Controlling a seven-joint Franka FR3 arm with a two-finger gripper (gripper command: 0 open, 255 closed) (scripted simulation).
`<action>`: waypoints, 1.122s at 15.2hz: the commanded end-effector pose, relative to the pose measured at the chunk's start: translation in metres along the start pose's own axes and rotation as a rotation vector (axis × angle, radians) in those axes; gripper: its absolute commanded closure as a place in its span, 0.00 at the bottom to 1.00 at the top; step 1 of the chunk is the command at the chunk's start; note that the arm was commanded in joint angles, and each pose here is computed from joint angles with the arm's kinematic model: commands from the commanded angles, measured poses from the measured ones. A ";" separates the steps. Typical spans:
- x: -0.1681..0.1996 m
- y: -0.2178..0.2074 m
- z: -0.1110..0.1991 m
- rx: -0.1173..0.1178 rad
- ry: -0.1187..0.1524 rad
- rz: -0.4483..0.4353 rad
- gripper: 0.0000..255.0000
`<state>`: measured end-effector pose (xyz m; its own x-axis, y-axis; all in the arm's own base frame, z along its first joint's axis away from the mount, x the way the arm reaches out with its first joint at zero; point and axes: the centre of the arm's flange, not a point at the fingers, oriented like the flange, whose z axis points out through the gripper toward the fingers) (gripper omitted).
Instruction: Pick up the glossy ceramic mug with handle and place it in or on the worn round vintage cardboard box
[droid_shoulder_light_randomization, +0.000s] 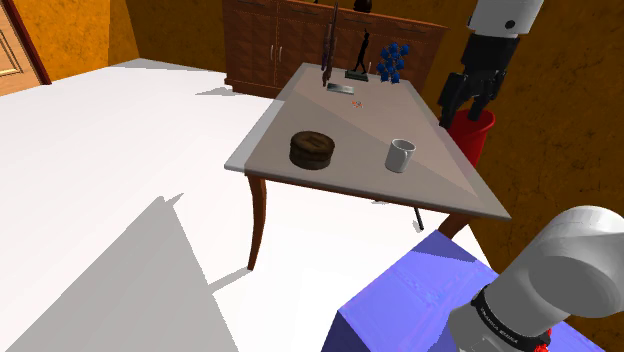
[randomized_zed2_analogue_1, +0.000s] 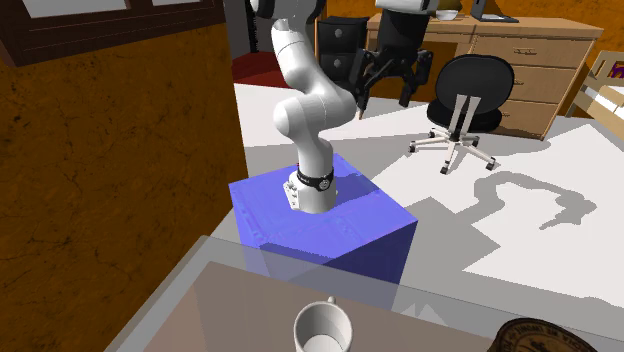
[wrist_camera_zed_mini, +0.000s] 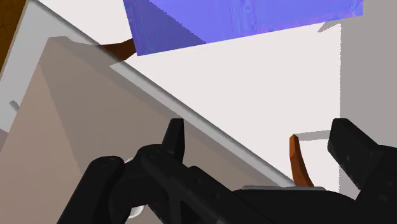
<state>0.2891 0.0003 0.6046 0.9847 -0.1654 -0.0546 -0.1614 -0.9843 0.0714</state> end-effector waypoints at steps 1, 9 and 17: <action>0.000 0.000 0.000 0.000 0.000 0.000 0.00; 0.068 0.066 0.052 0.034 0.004 0.025 0.00; 0.134 0.132 0.107 0.068 0.007 0.051 0.00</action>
<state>0.3856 -0.1482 0.5053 0.9761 -0.2119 -0.0471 -0.2117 -0.9773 0.0100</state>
